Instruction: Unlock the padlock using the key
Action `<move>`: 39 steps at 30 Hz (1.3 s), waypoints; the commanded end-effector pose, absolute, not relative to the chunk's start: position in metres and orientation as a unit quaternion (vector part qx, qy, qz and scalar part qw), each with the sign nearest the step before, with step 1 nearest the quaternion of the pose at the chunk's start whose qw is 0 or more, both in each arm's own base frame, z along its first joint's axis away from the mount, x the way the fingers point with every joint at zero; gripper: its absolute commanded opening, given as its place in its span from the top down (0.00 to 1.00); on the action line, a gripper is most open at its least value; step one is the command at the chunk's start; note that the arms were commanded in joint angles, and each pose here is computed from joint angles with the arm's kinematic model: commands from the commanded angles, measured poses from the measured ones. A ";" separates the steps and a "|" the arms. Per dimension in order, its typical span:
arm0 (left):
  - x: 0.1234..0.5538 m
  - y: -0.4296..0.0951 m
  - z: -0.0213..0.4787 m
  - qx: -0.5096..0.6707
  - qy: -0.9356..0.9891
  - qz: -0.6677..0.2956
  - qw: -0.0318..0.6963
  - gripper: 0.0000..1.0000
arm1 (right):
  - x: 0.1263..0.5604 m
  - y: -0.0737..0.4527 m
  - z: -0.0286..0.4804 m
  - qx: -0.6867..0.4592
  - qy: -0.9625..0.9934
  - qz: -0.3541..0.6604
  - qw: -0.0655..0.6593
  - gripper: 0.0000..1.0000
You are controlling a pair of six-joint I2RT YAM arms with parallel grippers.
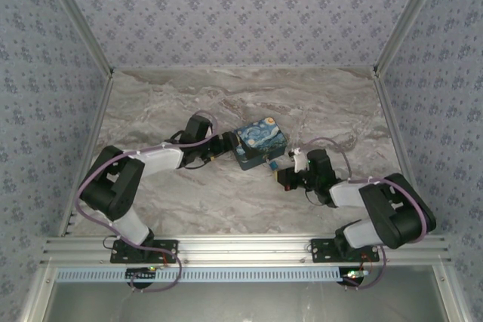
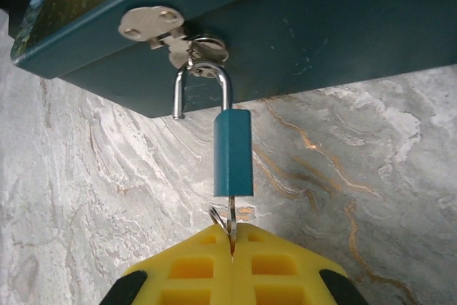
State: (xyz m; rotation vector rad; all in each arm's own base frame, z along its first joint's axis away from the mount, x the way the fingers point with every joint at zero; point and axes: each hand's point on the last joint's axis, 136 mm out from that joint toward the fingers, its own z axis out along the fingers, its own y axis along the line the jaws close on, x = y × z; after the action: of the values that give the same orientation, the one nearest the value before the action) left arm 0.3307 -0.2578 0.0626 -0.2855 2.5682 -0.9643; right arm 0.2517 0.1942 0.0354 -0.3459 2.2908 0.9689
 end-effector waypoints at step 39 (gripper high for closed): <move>0.275 -0.215 0.021 -0.138 0.951 -0.243 0.135 0.11 | 0.272 0.150 0.082 0.009 0.846 0.401 0.352 0.00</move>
State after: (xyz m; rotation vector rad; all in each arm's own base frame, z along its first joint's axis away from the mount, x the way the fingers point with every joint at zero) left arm 0.3107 -0.2433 0.0651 -0.3332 2.5681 -0.9100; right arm 0.2722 0.1591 0.0757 -0.0269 2.2184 1.0744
